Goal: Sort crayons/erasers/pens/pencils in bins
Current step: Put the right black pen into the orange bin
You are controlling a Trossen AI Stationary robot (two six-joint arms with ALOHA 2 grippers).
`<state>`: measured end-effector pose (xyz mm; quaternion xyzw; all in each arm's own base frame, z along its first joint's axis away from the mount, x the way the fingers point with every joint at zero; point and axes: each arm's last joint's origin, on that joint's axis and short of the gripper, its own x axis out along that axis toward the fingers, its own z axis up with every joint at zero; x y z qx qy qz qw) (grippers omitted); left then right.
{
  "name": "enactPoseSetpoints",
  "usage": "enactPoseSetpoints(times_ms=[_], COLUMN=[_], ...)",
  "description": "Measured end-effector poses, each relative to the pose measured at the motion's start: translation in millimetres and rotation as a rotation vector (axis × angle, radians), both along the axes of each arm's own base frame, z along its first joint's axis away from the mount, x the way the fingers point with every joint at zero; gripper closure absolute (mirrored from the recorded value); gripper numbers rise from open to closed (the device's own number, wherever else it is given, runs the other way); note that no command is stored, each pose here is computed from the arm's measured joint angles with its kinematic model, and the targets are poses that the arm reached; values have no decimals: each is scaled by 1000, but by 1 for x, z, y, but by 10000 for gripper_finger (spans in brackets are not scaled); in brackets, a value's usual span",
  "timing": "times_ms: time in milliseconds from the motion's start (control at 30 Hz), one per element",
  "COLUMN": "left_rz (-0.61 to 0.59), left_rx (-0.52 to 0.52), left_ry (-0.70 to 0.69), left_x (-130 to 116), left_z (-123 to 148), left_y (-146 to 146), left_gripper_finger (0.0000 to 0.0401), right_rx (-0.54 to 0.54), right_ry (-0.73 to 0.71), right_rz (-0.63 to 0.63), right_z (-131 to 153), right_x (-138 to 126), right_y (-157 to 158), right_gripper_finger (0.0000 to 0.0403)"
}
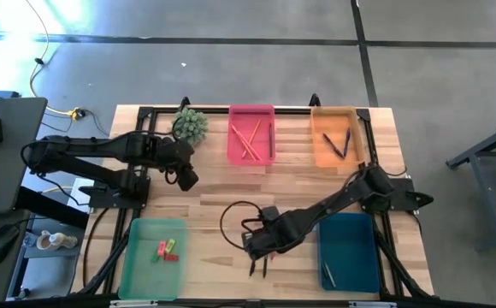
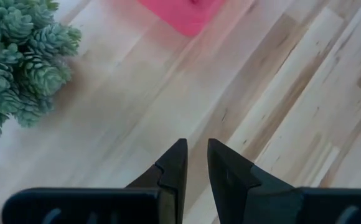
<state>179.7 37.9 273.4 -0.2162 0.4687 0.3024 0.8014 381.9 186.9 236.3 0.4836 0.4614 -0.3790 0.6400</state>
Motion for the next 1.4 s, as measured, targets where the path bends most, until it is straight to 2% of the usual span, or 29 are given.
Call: enactPoseSetpoints(times_ms=[267, 633, 1233, 1400], left_rz=[-29, -46, -48, -48], left_rx=[-5, -1, -3, -3], left_ry=[4, 9, 8, 9], left_x=[-1, -1, -1, -1], left_z=[0, 0, 0, 0], left_y=[2, 2, 2, 2], left_gripper_finger=[349, 349, 349, 349], right_rx=[8, 3, 13, 9], right_ry=[54, 107, 186, 194], right_rz=[-91, -125, -137, -150], right_z=[-27, -64, -93, -95], right_x=[6, 15, 19, 19], right_y=[7, 12, 15, 11], right_gripper_finger=[265, 265, 265, 292])
